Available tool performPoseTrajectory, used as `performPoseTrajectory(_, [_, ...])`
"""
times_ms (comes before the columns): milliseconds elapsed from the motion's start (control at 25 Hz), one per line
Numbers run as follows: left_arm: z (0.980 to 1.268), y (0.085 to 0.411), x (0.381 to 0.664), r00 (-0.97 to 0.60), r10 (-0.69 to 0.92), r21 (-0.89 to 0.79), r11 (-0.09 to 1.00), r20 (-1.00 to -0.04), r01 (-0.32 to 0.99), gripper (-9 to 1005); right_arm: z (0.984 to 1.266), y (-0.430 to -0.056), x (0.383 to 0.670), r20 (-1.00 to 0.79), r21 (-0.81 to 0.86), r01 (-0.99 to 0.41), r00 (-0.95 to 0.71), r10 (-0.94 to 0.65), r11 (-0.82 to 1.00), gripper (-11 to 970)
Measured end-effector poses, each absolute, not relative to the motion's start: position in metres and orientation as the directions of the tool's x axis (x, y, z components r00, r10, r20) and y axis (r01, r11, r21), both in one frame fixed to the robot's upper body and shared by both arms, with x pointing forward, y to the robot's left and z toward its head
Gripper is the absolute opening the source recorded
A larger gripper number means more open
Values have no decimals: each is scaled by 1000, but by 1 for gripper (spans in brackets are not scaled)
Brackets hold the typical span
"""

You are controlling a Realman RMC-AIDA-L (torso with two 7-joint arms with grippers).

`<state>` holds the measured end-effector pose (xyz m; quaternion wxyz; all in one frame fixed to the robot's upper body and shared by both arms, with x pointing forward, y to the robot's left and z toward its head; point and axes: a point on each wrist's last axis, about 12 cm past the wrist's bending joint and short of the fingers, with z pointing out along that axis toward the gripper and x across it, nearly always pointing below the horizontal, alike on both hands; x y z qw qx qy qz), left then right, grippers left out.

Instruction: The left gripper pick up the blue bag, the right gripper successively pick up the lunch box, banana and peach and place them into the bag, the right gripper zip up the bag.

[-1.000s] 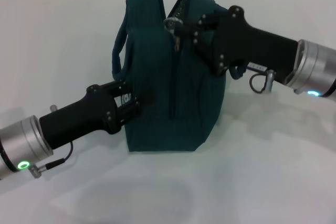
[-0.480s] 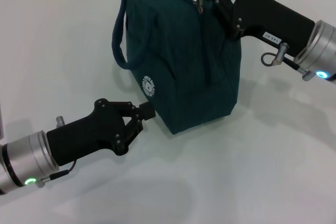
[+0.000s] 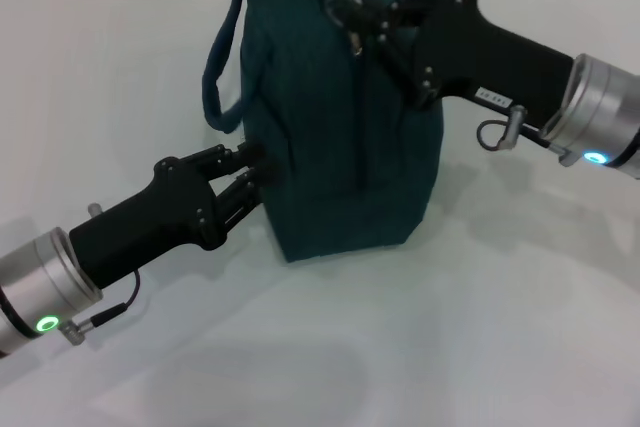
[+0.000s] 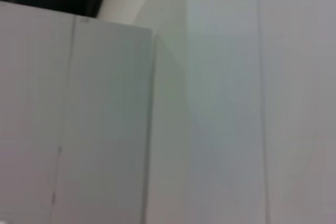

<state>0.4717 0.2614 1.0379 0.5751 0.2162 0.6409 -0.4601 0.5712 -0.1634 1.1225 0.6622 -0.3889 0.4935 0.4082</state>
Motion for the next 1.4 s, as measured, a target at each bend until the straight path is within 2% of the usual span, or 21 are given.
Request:
performPoseTrajectory(440, [1037, 259, 468, -263, -256, -357, 464, -930, 811, 549, 1127, -145, 571, -971, -160, -949, 200, 128, 273, 8])
performPoseTrajectory(760, [1035, 256, 476, -274, -243, -362, 489, -930, 794, 784, 1126, -146, 567, -971, -151, -953, 193, 142, 263, 8])
performPoseTrajectory(960, [1034, 256, 478, -263, -236, -349, 503, -936, 791, 832, 1123, -149, 566, -973, -142, -952, 184, 138, 270, 8])
performPoseTrajectory(1160, [1034, 256, 478, -244, -224, -327, 511, -944, 795, 622, 1120, -151, 566, -976, -135, -950, 177, 129, 280, 8])
performPoseTrajectory(1400, [1034, 256, 478, -238, -220, -319, 512, -946, 797, 419, 1118, -153, 565, -977, -129, -949, 171, 125, 288, 8])
